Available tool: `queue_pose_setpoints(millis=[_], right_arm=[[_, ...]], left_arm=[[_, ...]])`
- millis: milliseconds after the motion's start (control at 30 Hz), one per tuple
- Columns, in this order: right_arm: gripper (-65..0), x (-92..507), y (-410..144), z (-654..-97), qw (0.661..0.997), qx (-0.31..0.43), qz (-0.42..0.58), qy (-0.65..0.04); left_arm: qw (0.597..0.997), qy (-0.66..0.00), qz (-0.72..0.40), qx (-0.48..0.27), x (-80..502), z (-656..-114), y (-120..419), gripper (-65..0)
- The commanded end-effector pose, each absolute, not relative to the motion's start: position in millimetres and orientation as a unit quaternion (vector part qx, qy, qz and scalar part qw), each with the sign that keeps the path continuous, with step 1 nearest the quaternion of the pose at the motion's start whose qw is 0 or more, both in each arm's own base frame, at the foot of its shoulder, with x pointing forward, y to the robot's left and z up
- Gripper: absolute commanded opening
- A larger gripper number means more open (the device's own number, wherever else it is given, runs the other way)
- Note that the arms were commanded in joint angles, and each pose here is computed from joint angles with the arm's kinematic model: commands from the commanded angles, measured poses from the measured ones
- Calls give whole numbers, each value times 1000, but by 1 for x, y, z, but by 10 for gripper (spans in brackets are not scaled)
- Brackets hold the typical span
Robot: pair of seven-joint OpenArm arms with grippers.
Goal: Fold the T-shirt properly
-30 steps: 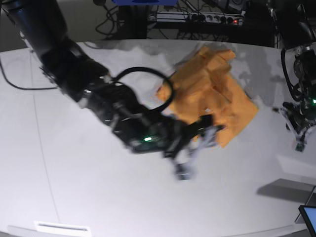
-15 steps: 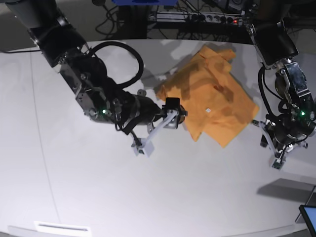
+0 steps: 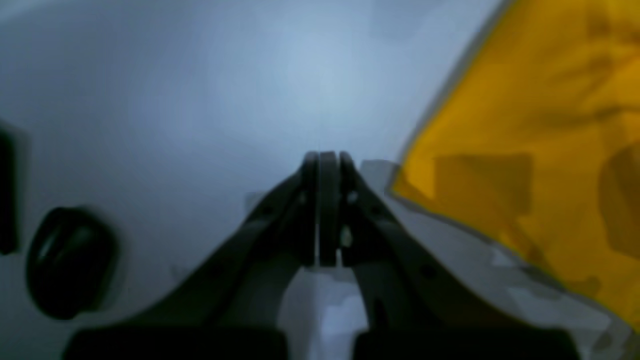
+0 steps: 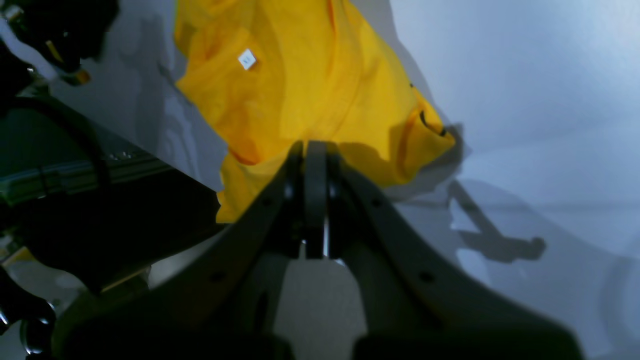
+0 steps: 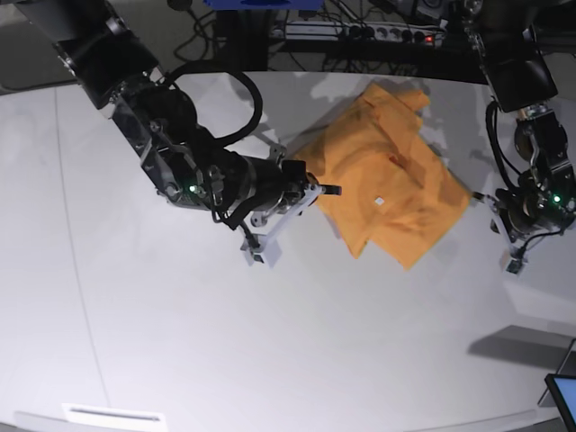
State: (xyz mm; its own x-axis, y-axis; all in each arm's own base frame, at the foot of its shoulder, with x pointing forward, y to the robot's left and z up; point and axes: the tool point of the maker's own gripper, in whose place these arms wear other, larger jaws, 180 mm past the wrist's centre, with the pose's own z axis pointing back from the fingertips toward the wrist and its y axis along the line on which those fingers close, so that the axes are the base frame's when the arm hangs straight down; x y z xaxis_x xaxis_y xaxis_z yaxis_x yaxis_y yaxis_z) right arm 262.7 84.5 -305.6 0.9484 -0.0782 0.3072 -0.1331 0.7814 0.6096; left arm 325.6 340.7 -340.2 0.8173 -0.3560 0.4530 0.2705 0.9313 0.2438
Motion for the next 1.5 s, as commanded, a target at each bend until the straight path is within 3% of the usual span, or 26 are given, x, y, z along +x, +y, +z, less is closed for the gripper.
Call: queue_pose_setpoints(millis=[0,500,767,1033,1467], right_arm=[[-638,266,89,-294,923,344,19,-171],[-649,234,99,-293,917,369,25,-151],[-649,206,133,-290,910,388,74,-128],[-649,214,149,-286,884,409,139,-178],[-649,226,152,-328,884,397,151,-193]], left_arm=[[941,-277,-169,95,336,-323,346,-650],[927,-275,-244,70,346,-343,298,-650],[932,-252,-254,58,342,-359,291,-650],[934,-240,-255,66,337,-362,300,-650],[938,-225,-256,65,325,-371,303,-650]])
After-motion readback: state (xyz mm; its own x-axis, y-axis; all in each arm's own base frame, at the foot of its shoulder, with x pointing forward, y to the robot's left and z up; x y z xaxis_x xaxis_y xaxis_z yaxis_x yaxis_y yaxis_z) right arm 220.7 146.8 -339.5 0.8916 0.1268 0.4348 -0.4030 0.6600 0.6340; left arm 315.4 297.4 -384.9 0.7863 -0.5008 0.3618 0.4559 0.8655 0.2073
